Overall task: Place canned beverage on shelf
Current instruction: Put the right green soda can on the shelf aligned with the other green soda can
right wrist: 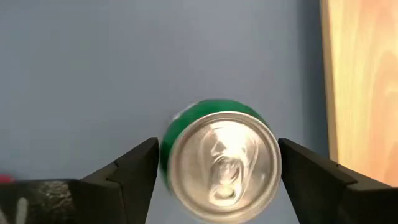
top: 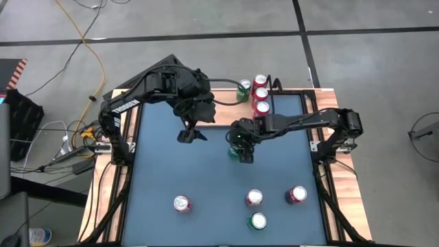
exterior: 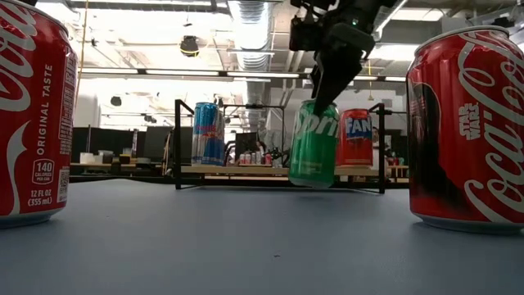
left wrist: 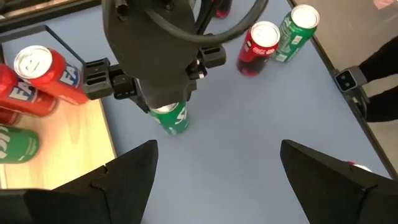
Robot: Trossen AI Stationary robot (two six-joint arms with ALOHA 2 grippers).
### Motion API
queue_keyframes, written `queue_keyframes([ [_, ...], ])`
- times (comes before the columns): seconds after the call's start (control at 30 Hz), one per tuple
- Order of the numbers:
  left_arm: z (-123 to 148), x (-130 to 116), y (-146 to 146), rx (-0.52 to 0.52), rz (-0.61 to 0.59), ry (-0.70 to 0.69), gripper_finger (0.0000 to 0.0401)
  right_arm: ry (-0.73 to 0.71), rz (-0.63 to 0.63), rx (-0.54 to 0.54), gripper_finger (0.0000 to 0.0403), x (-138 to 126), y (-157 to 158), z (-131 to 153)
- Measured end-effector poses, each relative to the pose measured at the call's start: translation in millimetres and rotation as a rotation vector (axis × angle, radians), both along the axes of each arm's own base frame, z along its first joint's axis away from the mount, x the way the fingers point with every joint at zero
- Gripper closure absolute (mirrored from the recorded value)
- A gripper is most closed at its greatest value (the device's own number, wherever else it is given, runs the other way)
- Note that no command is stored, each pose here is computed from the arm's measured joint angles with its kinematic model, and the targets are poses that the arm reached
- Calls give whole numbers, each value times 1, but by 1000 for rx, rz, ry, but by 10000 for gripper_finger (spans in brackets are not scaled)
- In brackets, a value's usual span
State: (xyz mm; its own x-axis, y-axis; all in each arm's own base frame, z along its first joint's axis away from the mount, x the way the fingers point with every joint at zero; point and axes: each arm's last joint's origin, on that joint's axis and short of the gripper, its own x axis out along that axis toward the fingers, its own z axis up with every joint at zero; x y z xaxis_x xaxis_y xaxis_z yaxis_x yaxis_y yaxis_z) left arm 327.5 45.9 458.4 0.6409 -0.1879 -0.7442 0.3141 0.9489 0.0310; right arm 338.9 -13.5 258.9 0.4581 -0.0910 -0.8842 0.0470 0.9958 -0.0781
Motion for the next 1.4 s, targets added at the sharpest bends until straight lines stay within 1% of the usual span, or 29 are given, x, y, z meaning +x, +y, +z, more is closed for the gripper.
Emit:
queue_keyframes([
  [0.13, -1, -2, 4, -10, -9, 19, 78, -57, -21, 10, 93, 4, 0, 3],
  [0.27, -2, -5, 8, -29, -8, 34, 78, -75, -41, 20, 92, 5, -1, 5],
  [0.33, -2, -5, 10, -22, -10, 31, 78, -89, -57, 27, 92, 7, -1, 12],
  [0.4, -2, -5, 12, -24, -9, 21, 78, -130, -63, 29, 92, 5, -1, 30],
  [0.5, 0, -7, 15, -36, -14, 9, 78, -193, -72, 32, 92, -3, -1, 68],
  [0.6, 2, -8, 15, -15, -16, -5, 78, -174, -98, 12, 92, -19, 2, 98],
  [0.7, 3, 0, 17, 15, -20, -73, 78, -150, -137, -8, 92, -44, 8, 129],
  [0.8, -4, 14, 20, 32, -25, -132, 78, -169, -191, -4, 92, -78, 15, 163],
  [0.9, -25, 29, 25, 16, -3, -128, 78, -207, -248, -12, 92, -110, 24, 185],
  [1.07, -85, 57, 30, -34, 67, -87, 78, -267, -279, -40, 92, -157, 39, 201],
  [1.17, -113, 74, 27, -64, 83, -186, 78, -284, -299, -58, 92, -180, 42, 206],
  [1.23, -128, 82, 23, -67, 105, -247, 78, -293, -310, -65, 92, -192, 43, 208],
  [1.3, -139, 87, 19, -48, 139, -293, 78, -312, -318, -58, 92, -201, 42, 210],
  [1.4, -151, 89, 17, -8, 196, -313, 78, -343, -318, -49, 92, -212, 40, 214],
])
